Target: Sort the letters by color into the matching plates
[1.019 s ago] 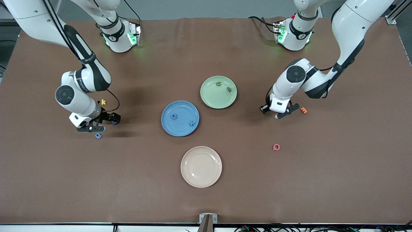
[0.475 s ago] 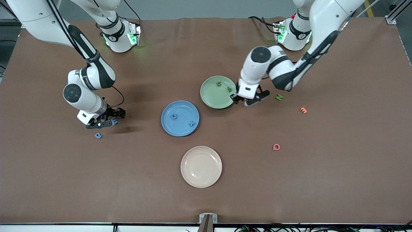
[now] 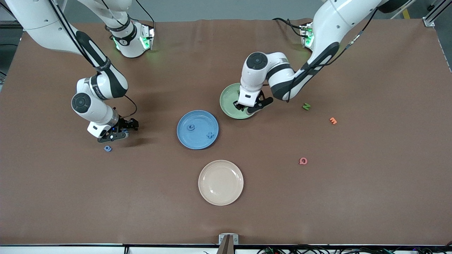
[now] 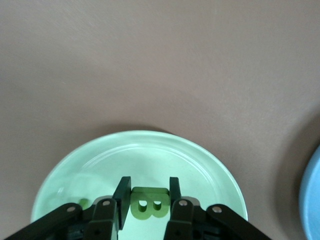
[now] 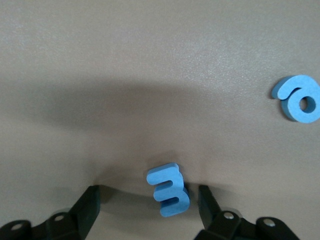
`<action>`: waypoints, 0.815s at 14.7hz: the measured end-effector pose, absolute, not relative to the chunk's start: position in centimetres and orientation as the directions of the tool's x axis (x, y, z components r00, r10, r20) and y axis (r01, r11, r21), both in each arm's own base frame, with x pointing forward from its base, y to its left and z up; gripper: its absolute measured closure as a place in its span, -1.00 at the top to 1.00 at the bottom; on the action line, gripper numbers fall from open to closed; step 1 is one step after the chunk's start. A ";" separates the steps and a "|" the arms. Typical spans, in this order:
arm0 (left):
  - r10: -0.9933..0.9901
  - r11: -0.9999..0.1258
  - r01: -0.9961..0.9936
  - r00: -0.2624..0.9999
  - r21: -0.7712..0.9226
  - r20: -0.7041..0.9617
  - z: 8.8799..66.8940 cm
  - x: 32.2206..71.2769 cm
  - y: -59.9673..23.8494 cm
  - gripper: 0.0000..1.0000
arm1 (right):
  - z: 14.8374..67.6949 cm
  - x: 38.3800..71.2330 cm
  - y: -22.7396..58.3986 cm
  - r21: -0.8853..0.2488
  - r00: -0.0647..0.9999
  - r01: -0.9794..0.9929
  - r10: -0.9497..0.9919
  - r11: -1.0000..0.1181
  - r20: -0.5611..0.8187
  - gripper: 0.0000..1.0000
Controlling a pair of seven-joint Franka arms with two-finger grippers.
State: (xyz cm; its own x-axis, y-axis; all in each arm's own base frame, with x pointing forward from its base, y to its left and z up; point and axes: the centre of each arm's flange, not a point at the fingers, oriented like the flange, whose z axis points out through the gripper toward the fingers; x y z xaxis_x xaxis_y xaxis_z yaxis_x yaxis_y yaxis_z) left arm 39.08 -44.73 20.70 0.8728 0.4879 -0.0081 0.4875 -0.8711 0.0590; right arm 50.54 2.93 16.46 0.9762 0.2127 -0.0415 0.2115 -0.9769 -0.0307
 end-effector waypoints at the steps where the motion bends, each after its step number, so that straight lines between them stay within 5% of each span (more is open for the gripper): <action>1: 0.486 -0.872 0.486 0.874 0.057 -0.008 20.2 38.9 -45.5 -0.30 | 16.6 50.6 2.8 -0.026 0.975 0.216 0.217 -0.976 -0.039 0.51; 4: 0.484 -0.873 0.484 0.875 0.060 -0.013 19.9 38.8 -46.6 -0.30 | 16.8 50.8 2.7 -0.024 0.974 0.223 0.223 -0.975 -0.034 0.27; 6: 0.485 -0.872 0.485 0.874 0.061 -0.012 20.0 39.0 -46.6 -0.30 | 17.0 50.9 2.8 -0.023 0.974 0.224 0.224 -0.974 -0.029 -0.22; 12: 0.497 -0.865 0.496 0.868 0.071 -0.007 20.5 39.9 -46.4 0.73 | 17.4 51.1 4.3 -0.021 0.992 0.122 0.122 -0.992 -0.039 -0.44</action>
